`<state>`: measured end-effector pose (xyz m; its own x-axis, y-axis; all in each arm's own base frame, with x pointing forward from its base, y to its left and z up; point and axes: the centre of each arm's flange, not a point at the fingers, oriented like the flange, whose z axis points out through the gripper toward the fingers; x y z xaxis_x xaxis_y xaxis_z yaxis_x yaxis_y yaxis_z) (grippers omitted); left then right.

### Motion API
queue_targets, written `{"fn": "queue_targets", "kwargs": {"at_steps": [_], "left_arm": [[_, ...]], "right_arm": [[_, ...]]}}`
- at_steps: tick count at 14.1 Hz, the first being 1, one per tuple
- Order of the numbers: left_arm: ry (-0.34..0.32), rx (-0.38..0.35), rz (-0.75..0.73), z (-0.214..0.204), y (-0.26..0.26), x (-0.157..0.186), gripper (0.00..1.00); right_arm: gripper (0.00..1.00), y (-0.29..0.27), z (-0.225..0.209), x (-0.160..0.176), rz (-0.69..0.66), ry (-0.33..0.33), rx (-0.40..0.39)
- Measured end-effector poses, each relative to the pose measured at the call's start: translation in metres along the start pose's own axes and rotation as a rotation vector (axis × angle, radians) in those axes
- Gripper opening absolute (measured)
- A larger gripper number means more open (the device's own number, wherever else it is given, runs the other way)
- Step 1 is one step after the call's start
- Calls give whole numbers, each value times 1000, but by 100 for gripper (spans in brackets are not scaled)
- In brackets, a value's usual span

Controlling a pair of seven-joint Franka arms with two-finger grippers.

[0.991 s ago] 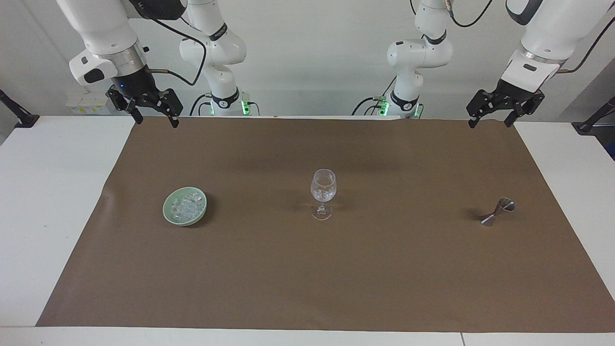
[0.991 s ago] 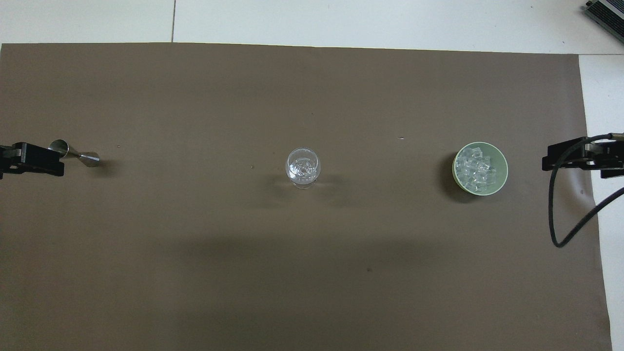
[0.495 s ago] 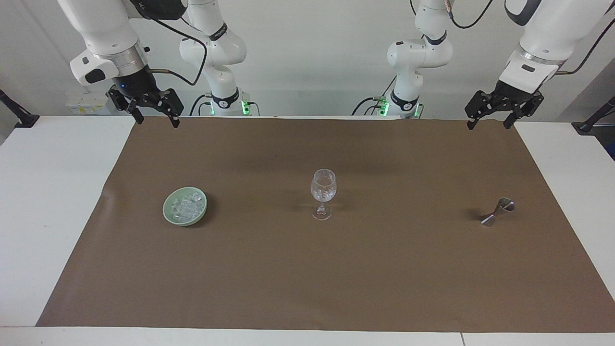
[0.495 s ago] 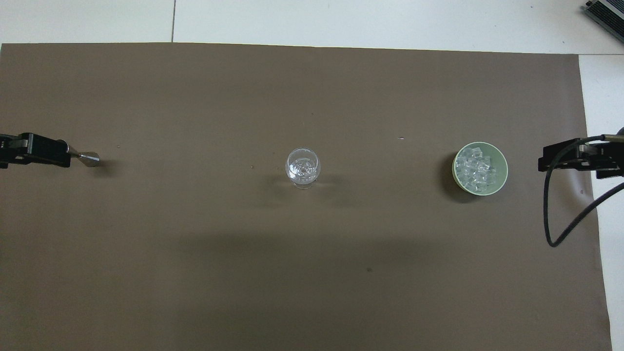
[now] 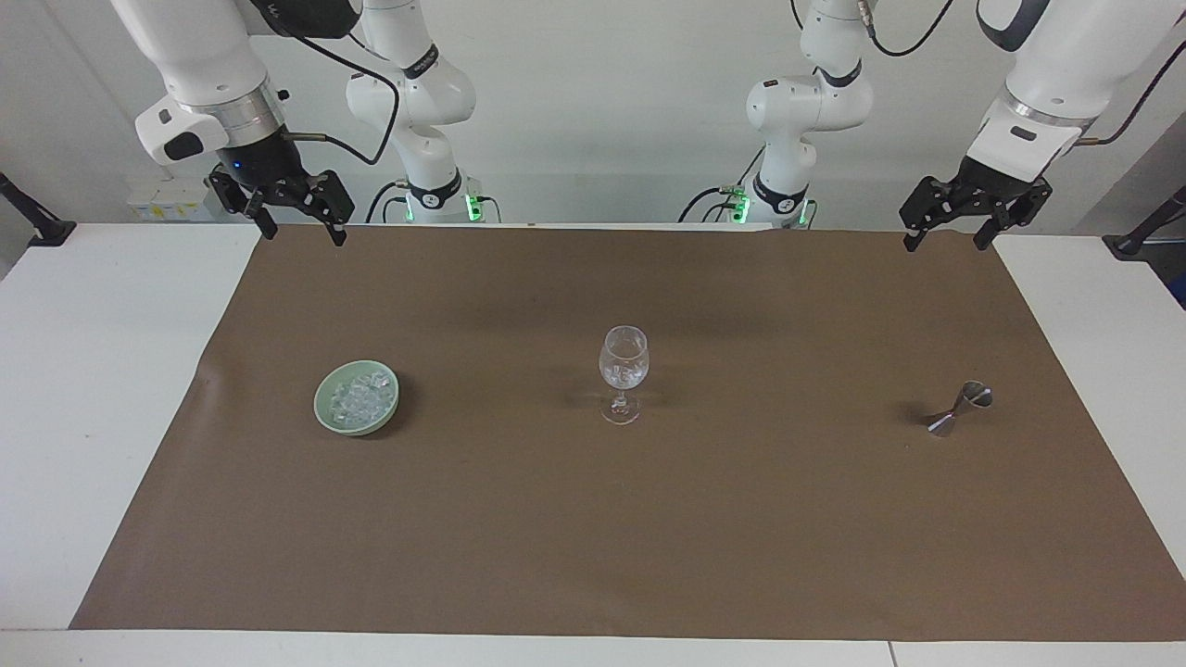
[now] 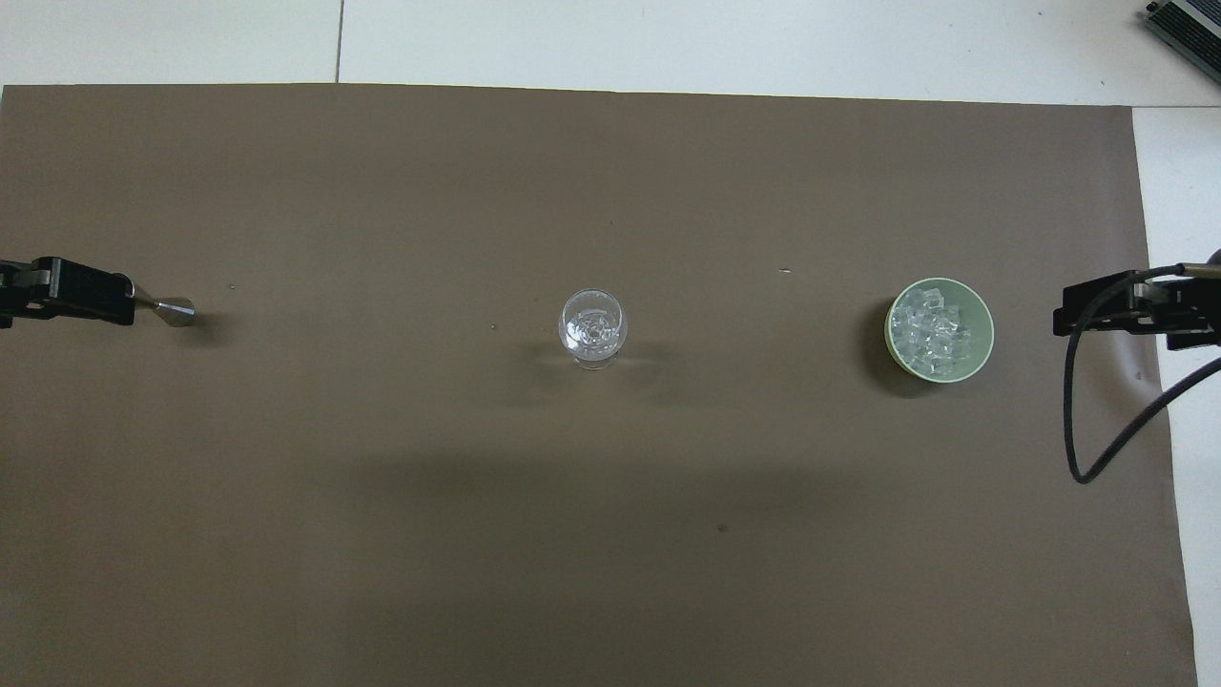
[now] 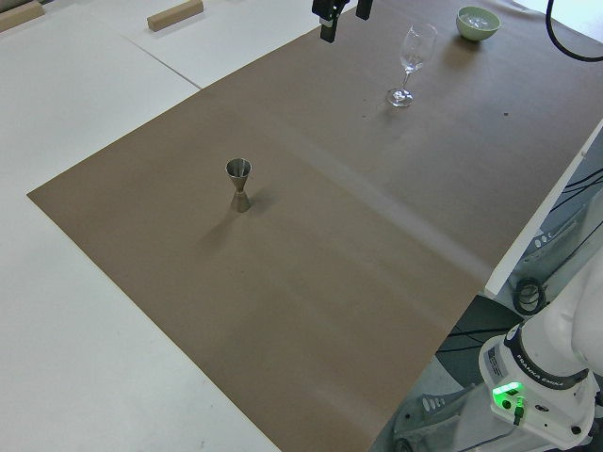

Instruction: Pour wine and add ice with both arms

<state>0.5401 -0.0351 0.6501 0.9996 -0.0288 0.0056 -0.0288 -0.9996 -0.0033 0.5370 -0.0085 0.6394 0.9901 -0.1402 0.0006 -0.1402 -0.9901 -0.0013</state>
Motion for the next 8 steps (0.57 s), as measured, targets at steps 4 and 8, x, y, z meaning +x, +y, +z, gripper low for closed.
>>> {"fn": "queue_targets", "kwargs": {"at_steps": [4, 8], "left_arm": [[-4, 0, -7, 0, -4, 0, 100], [-17, 0, -4, 4, -4, 0, 100]], "right_arm": [[100, 0, 0, 0, 0, 0, 0], [100, 0, 0, 0, 0, 0, 0]]}}
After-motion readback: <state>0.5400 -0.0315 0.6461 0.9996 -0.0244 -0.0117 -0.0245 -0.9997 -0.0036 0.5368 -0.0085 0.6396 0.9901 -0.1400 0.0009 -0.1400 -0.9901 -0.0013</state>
